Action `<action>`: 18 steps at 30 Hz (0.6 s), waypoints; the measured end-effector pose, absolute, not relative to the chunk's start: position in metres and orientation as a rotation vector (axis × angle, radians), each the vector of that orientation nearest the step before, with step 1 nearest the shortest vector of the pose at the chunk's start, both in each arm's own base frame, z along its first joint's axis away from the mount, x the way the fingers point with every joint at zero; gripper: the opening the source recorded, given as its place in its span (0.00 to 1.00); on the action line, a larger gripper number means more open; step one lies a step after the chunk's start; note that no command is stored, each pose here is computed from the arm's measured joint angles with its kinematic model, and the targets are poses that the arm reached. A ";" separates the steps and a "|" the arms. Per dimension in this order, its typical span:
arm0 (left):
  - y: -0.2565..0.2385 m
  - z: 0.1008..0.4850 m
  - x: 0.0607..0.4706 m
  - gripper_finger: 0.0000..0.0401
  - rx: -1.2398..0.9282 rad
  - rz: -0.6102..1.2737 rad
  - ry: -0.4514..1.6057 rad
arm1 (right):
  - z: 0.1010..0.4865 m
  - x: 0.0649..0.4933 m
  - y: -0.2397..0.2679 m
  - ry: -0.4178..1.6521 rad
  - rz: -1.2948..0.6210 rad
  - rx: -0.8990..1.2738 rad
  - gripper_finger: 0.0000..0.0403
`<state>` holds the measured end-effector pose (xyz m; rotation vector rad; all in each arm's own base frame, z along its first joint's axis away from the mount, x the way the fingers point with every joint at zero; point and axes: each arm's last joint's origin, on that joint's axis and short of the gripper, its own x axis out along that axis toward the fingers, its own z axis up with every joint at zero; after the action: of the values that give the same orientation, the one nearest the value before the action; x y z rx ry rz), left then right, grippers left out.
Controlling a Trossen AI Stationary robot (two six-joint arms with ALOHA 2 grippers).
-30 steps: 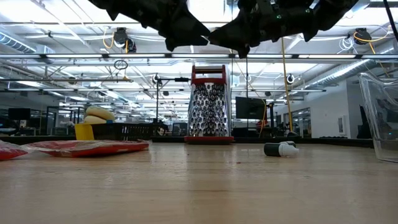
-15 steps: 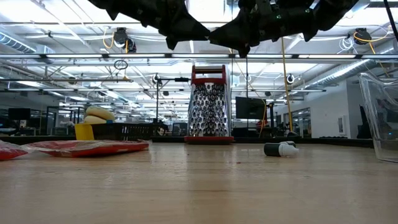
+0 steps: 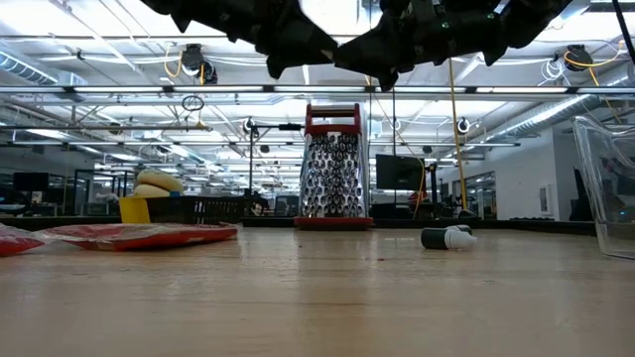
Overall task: Pick & Place Food Item
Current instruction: Put the top green food coloring bottle into the black bin
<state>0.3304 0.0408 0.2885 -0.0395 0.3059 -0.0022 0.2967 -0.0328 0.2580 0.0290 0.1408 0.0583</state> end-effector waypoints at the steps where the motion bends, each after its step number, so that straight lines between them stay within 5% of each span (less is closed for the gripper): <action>1: 0.040 0.291 0.332 0.44 -0.031 0.001 0.283 | 0.259 0.298 -0.033 0.130 0.058 0.027 0.17; 7: 0.036 0.288 0.337 0.60 -0.010 -0.013 0.274 | 0.258 0.299 -0.033 0.134 0.061 0.028 0.16; 18: 0.046 0.280 0.323 0.55 -0.029 0.017 0.432 | 0.256 0.298 -0.033 0.149 0.054 0.030 0.16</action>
<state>0.3230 0.0461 0.2796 -0.0293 0.4320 0.0166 0.2978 -0.0331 0.2564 0.0300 0.1489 0.0539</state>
